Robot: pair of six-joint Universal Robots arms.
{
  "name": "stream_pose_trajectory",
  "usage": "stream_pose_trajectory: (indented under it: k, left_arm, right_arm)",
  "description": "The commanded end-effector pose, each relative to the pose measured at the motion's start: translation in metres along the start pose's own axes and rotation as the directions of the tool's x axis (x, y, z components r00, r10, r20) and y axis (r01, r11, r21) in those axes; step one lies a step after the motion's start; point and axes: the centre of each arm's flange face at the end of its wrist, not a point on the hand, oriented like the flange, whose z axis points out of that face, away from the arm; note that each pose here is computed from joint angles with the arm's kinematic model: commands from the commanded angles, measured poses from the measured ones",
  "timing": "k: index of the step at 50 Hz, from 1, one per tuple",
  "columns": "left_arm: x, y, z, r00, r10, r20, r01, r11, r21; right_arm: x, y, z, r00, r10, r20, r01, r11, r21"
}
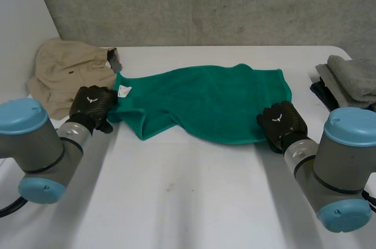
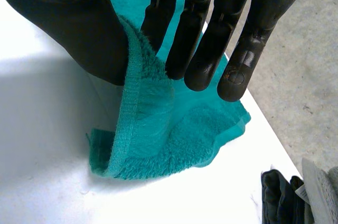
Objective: Fold the laundry.
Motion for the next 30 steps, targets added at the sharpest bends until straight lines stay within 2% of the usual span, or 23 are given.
stream_pose_trajectory:
  k: [1, 6, 12, 16, 20, 25, 30]
  left_arm:
    - [0.008, -0.023, -0.024, 0.997, 0.032, -0.077, -0.029, 0.999, 0.033]
    - [0.012, -0.045, -0.047, 0.995, 0.044, -0.090, -0.037, 0.997, 0.074]
    - [0.036, -0.063, -0.069, 0.986, 0.061, -0.152, -0.041, 0.991, 0.127]
    - [0.051, -0.059, -0.071, 0.979, 0.068, -0.195, -0.045, 0.992, 0.121]
    - [0.058, -0.038, -0.064, 0.979, 0.079, -0.189, -0.070, 0.996, 0.053]
    - [0.057, -0.019, -0.054, 0.979, 0.170, -0.110, -0.172, 0.985, -0.017]
    - [0.057, 0.003, -0.047, 0.945, 0.317, -0.084, -0.324, 0.942, -0.091]
  right_arm:
    - [0.000, 0.002, -0.002, 1.000, 0.002, -0.005, -0.002, 1.000, -0.006]
    - [-0.002, 0.003, -0.003, 1.000, 0.001, 0.001, -0.001, 1.000, -0.010]
    - [-0.002, 0.002, -0.003, 1.000, 0.001, 0.000, -0.001, 1.000, -0.007]
    - [-0.002, 0.002, -0.003, 1.000, 0.006, 0.002, -0.006, 1.000, -0.009]
    - [-0.003, 0.004, -0.004, 1.000, 0.006, 0.004, -0.006, 1.000, -0.015]
    - [-0.004, 0.005, -0.004, 1.000, 0.008, 0.006, -0.008, 1.000, -0.017]
    - [-0.004, 0.004, -0.005, 1.000, 0.008, 0.008, -0.008, 1.000, -0.016]
